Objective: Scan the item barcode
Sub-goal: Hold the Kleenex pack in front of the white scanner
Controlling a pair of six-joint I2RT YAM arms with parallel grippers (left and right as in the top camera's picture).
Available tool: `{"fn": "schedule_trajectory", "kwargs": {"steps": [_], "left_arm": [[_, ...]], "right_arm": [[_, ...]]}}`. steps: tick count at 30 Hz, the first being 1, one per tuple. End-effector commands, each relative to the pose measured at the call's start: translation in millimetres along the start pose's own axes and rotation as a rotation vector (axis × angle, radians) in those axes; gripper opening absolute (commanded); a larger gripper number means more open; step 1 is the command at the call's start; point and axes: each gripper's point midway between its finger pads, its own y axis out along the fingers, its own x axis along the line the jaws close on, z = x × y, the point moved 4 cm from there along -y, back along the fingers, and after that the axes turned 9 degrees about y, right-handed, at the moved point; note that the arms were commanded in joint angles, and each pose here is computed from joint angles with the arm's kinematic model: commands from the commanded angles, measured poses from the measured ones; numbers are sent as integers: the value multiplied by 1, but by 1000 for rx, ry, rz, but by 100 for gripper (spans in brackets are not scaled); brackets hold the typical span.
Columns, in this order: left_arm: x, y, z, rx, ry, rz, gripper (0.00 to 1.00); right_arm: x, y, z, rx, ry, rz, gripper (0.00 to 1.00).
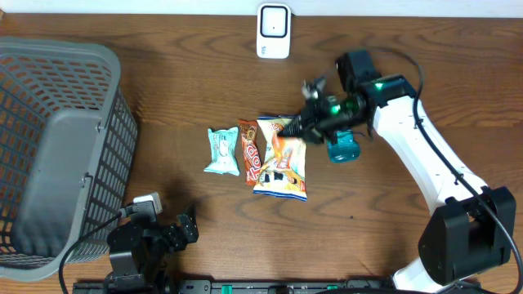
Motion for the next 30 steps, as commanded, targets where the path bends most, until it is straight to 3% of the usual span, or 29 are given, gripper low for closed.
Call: {"fn": "schedule_trajectory", "kwargs": {"steps": [1,6,14,20,25,30], "left_arm": [[2,-1,15,70,-20,-9,98],[2,-1,15,70,-20,-9,98],[2,-1,15,70,-20,-9,98],[2,-1,15,70,-20,-9,98],[2,-1,15,70,-20,-9,98],[2,-1,15,70,-20,-9,98]], "right_arm": [[5,-6,-24,-168,-264,97,2],[8,-17,-73,-484,-498,324,1],[31,-33,-143,-967,-594,498,1],[40,-17,-198,-1218,-680,415,2],[51,-4,-226,-1431,-783,222,1],[50,9,-246,-1514,-813,142,1]]}}
